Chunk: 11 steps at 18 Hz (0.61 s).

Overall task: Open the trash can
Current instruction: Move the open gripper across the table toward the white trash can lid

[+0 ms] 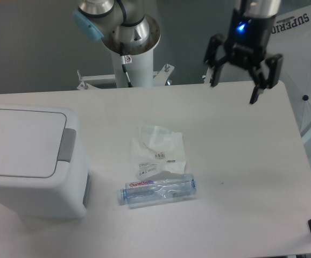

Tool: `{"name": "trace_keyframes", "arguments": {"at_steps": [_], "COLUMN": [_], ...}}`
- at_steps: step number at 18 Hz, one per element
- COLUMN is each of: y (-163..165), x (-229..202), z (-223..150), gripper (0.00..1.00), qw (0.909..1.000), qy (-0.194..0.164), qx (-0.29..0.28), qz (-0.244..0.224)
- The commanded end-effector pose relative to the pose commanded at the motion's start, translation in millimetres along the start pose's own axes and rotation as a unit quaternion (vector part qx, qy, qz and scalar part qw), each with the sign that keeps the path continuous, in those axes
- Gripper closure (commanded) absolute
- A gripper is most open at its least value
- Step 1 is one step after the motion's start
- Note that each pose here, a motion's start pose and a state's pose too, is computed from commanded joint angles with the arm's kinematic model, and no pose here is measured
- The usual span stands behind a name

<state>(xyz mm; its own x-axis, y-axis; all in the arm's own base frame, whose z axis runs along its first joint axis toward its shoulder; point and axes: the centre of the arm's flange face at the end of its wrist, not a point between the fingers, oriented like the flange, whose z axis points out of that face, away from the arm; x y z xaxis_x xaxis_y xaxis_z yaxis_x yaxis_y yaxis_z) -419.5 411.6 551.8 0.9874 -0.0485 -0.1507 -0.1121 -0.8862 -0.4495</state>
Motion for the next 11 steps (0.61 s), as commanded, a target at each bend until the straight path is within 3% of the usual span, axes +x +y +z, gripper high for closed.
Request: {"name": "trace_keyframes", "arguments": {"at_steps": [4, 6, 11], "y": [-37, -46, -81], "x": [29, 35, 73], "z": [13, 20, 45], "gripper": [0.00, 0.00, 0.00], "qw": [0.9963, 0.9902, 0.9745], "qy": [-0.001, 0.004, 0.032], "qx": [0.020, 0.023, 0.023], "qz": [-0.084, -0.137, -0.221]}}
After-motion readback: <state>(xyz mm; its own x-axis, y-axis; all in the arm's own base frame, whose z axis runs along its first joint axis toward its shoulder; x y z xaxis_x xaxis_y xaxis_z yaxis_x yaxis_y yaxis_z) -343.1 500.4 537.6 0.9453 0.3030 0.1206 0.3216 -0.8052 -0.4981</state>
